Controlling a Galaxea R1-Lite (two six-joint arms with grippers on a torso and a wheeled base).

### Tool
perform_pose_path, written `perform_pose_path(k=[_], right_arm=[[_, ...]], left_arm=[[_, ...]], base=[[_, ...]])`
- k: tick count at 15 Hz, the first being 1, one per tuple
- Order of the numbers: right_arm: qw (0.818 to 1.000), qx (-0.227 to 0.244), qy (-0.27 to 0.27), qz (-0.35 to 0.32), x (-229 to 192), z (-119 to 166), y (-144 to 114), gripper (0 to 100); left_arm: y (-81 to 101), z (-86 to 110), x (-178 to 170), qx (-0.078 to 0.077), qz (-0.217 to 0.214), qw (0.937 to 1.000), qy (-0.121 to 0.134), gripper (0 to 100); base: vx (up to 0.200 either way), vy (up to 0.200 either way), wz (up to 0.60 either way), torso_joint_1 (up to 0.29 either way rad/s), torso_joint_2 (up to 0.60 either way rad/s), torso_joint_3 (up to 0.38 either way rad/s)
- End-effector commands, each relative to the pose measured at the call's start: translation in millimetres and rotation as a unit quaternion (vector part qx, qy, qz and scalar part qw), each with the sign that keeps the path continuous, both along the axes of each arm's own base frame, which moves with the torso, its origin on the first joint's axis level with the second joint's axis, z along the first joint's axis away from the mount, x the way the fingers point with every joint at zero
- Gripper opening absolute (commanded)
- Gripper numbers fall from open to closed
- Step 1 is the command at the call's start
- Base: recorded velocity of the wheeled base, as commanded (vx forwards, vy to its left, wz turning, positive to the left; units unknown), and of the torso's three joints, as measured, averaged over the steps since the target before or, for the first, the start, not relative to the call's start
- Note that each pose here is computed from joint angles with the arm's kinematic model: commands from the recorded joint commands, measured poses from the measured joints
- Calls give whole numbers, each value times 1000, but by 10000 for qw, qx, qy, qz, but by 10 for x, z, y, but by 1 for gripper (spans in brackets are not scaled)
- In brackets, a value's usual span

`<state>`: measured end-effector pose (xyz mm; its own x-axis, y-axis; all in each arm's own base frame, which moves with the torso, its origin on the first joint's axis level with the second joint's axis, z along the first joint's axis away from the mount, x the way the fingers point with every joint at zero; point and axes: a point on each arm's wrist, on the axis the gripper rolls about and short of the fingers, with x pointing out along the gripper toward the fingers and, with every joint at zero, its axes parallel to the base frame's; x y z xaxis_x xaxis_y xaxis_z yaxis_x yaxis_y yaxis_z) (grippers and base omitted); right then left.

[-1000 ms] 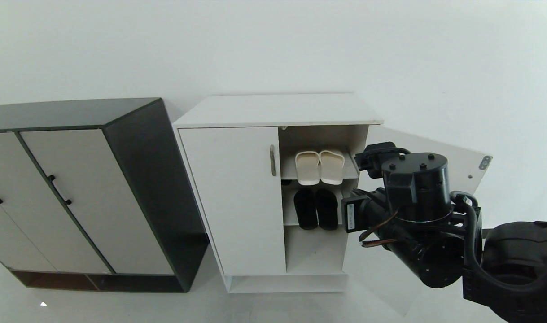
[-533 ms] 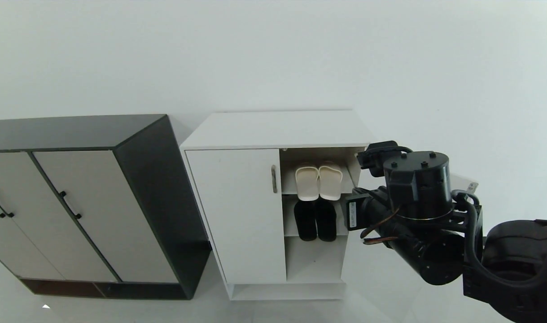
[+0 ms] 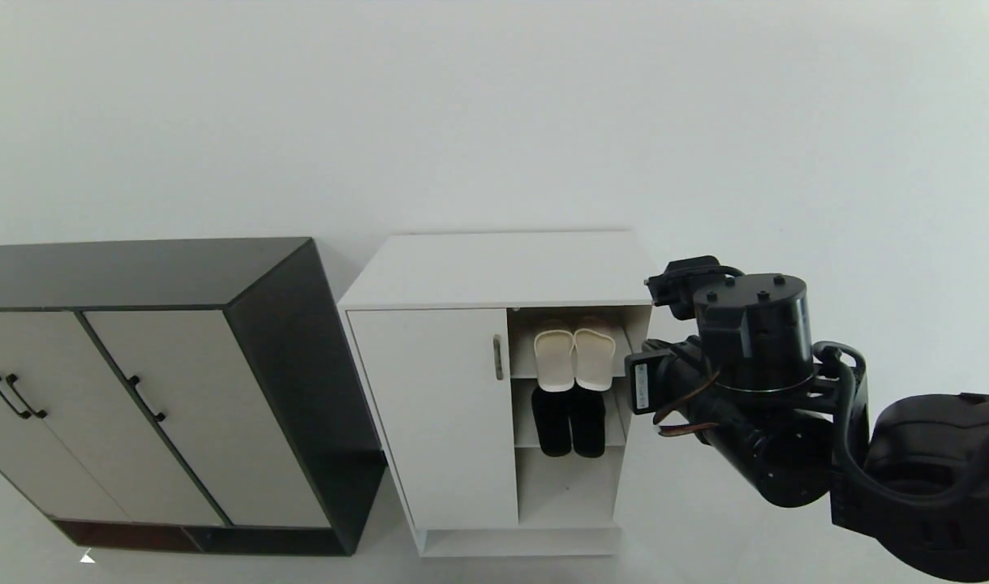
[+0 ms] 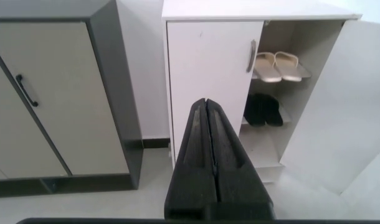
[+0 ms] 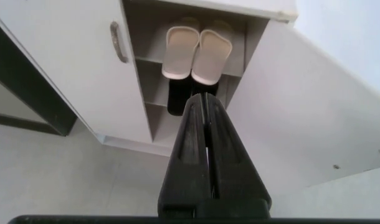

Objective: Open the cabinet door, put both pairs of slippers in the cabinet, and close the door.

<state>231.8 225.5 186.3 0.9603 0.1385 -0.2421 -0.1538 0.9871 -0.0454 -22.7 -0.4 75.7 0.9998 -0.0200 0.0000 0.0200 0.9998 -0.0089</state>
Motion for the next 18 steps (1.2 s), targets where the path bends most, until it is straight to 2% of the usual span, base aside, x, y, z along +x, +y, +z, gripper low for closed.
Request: perform_pose_path(k=[1,7,10,13,14,16,18], right_arm=[[10000,-29,39,-19,52,-31,-24,0],[9999,-31,69,-91,123,-52,-69,0],[9990,-78,32,-428,530,-44,-241,0],[9968,-59,7,-796,1103,139,-470,0],[9963,-45,123,-844,1199,178,-529,0],[9958,275,224,-838,1360,248,-600,0],[9949,299,274,-922,1470,213,-623,0]], left_arm=[[0,0,0,-1,0,10000,0,0],[0,0,0,-1,-7,10000,0,0],[0,0,0,-1,0,10000,0,0],[1,0,0,-1,0,10000,0,0],[0,0,0,-1,8,10000,0,0],[0,0,0,6,8,10000,0,0],[0,0,0,6,-7,10000,0,0]], base=[[0,0,0,110,-246,-139],[0,0,-600,29,-45,-31],[0,0,0,0,0,0],[0,0,0,0,0,0],[0,0,0,0,0,0],[0,0,0,0,0,0],[-100,0,0,4,1,1]])
